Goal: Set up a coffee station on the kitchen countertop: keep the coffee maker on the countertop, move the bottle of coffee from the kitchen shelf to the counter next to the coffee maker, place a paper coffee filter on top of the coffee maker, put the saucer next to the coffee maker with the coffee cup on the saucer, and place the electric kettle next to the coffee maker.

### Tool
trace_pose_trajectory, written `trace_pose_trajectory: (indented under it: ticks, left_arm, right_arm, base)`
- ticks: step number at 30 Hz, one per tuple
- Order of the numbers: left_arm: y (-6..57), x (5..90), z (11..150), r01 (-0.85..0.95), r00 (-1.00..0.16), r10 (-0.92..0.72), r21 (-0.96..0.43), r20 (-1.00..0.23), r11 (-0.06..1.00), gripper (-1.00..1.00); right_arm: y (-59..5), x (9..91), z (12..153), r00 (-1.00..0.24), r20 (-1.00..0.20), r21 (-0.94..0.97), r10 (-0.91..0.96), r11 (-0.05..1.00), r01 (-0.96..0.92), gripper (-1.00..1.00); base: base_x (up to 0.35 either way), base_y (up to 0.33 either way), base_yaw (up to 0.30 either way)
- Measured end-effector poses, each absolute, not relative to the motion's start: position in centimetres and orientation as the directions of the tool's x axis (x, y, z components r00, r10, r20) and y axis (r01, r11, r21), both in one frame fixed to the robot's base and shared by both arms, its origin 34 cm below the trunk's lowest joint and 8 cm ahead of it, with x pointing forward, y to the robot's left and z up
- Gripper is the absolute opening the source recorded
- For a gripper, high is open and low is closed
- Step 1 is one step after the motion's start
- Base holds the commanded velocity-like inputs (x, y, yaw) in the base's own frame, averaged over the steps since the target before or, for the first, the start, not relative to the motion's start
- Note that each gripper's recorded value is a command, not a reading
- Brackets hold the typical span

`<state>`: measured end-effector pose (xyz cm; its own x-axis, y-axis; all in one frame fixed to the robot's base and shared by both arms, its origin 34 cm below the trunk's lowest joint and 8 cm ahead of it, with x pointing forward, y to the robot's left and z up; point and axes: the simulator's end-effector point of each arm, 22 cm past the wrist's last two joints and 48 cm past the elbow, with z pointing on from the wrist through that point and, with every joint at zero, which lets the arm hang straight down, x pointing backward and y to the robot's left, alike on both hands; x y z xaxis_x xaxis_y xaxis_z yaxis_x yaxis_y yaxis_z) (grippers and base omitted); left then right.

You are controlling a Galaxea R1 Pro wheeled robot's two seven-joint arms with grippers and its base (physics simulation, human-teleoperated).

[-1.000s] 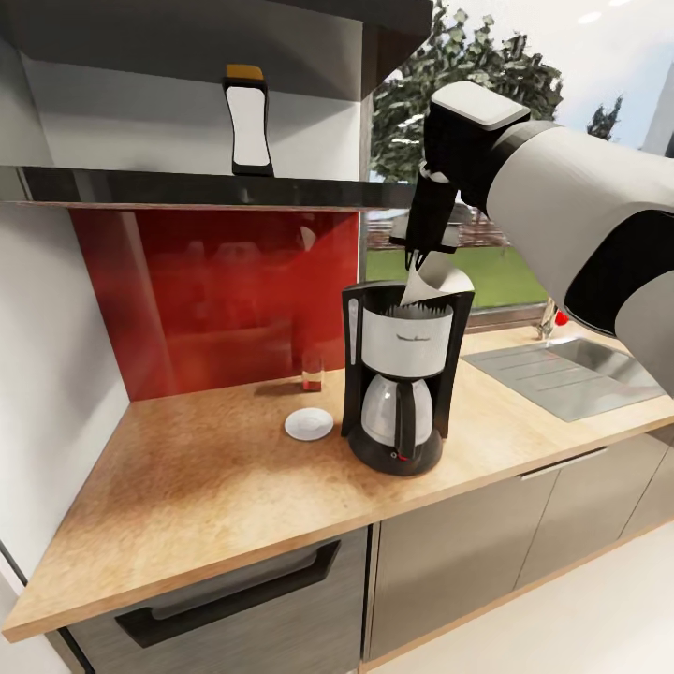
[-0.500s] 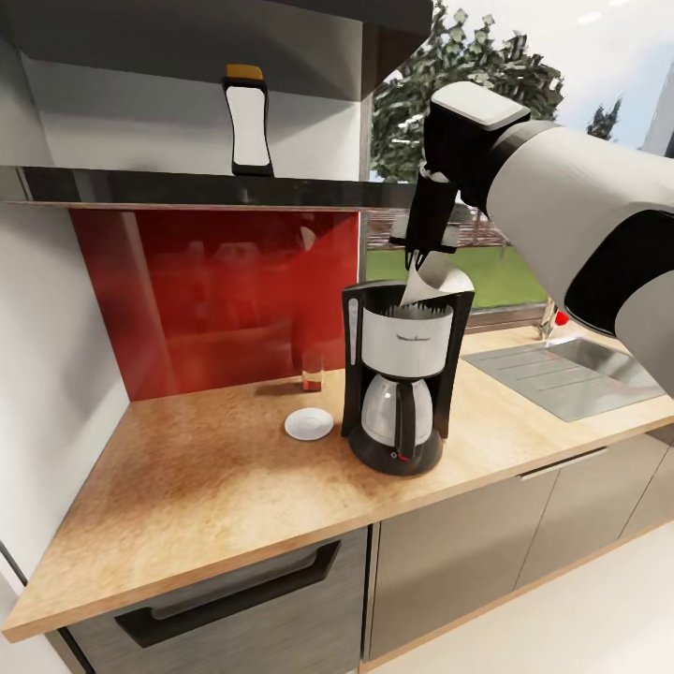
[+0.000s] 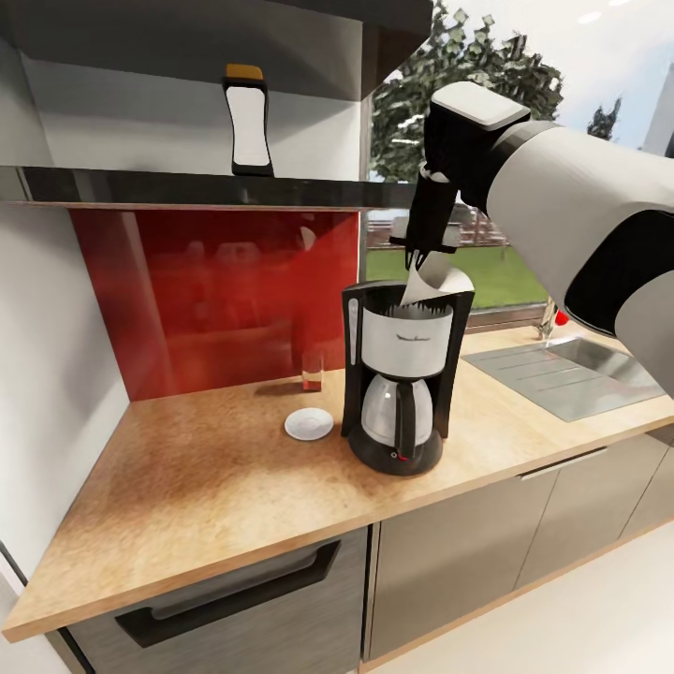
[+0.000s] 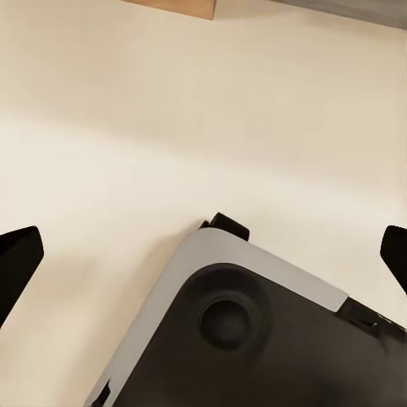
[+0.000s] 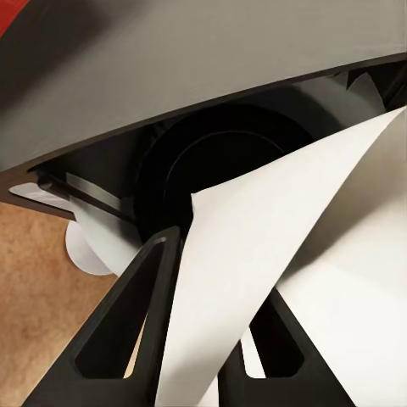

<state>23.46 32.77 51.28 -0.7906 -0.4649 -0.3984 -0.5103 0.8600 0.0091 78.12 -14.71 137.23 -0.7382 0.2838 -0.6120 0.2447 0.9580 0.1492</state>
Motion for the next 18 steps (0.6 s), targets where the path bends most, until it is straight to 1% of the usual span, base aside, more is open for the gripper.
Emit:
trace_pose_trajectory:
  ticks: [18]
  left_arm:
    - [32.09, 23.5, 51.23, -0.509, -0.791, -0.467, 0.0, -0.396, 0.861, 1.0]
  right_arm:
    - [-14.48, 78.22, 136.49, -0.746, -0.599, 0.159, 0.29, 0.957, 0.245, -1.0]
  base:
    - [0.0, 0.0, 0.0]
